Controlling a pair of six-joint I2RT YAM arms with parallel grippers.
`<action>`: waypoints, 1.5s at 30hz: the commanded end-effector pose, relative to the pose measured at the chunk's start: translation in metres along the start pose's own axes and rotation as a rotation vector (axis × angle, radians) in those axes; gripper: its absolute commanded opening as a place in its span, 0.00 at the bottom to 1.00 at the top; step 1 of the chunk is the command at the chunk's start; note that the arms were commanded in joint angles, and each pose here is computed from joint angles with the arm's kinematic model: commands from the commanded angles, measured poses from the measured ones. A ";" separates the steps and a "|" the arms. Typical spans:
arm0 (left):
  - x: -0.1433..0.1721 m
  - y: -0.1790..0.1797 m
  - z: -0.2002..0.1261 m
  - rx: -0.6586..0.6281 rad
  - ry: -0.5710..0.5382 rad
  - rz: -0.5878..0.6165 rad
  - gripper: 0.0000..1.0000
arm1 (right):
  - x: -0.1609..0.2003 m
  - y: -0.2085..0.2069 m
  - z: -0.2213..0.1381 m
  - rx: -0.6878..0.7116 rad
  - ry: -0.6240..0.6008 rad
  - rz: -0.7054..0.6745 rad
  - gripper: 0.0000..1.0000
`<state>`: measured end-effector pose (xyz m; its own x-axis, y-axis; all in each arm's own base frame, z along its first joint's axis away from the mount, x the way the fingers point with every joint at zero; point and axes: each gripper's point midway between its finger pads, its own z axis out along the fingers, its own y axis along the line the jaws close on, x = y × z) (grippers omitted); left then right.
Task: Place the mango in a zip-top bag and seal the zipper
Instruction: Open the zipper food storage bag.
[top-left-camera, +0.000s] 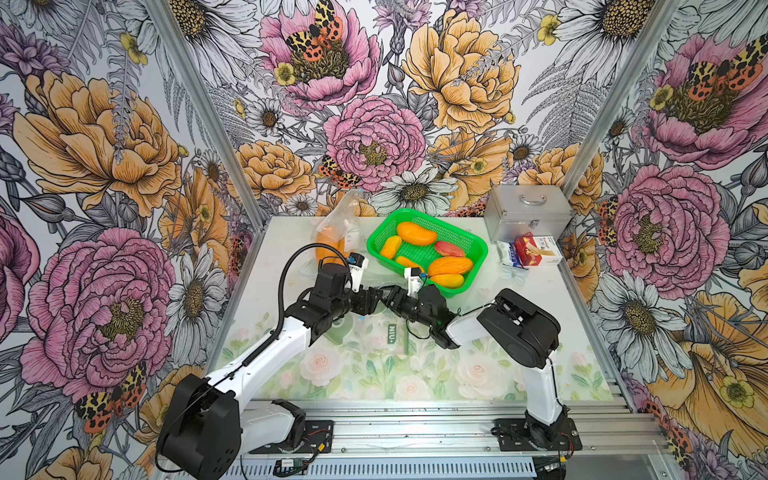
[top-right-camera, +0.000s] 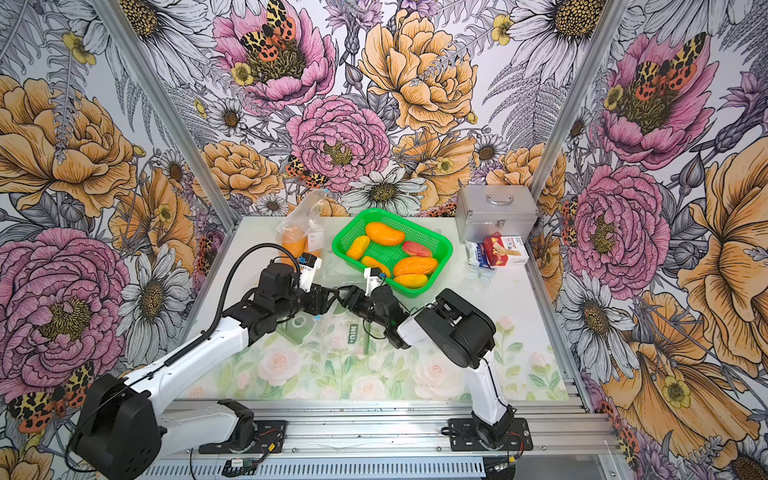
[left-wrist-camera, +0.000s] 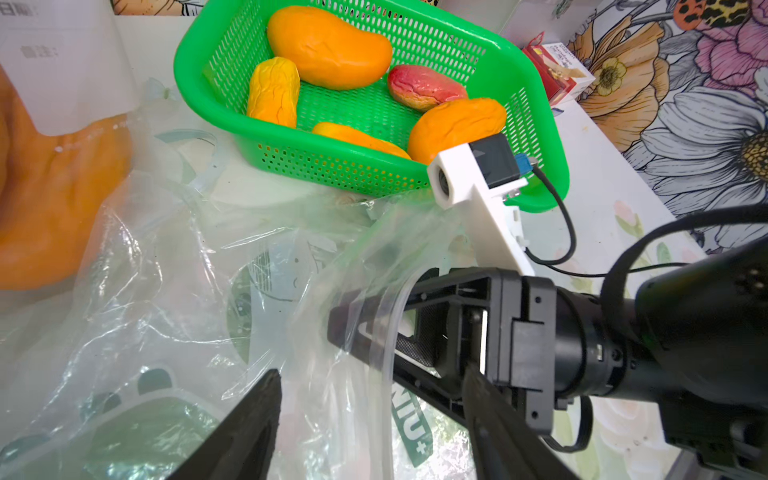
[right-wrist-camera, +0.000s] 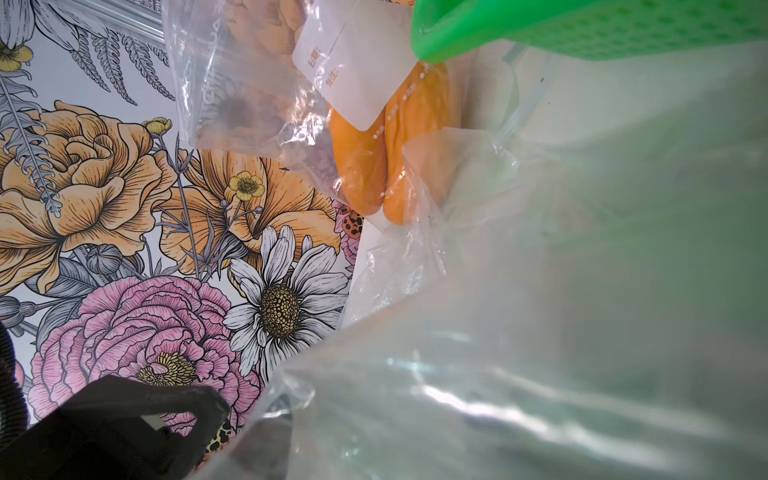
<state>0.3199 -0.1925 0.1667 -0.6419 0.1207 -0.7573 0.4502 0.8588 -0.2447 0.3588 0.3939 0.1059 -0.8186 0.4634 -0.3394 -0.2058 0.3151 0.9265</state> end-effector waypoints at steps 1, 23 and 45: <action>-0.004 0.006 0.006 -0.059 0.016 0.069 0.65 | 0.000 0.003 0.005 -0.003 -0.005 -0.025 0.66; -0.002 0.023 0.014 -0.201 0.053 0.081 0.00 | 0.000 0.000 0.006 0.019 -0.008 -0.018 0.66; -0.026 0.007 -0.027 -0.047 -0.076 -0.174 0.00 | -0.011 0.041 0.012 -0.115 -0.025 -0.077 0.39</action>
<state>0.3281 -0.1757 0.1865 -0.6686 -0.0210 -0.7434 0.2944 0.9105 -0.2904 0.3655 0.4046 0.1300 -0.8009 0.4668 -0.3750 -0.2686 0.2796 0.9218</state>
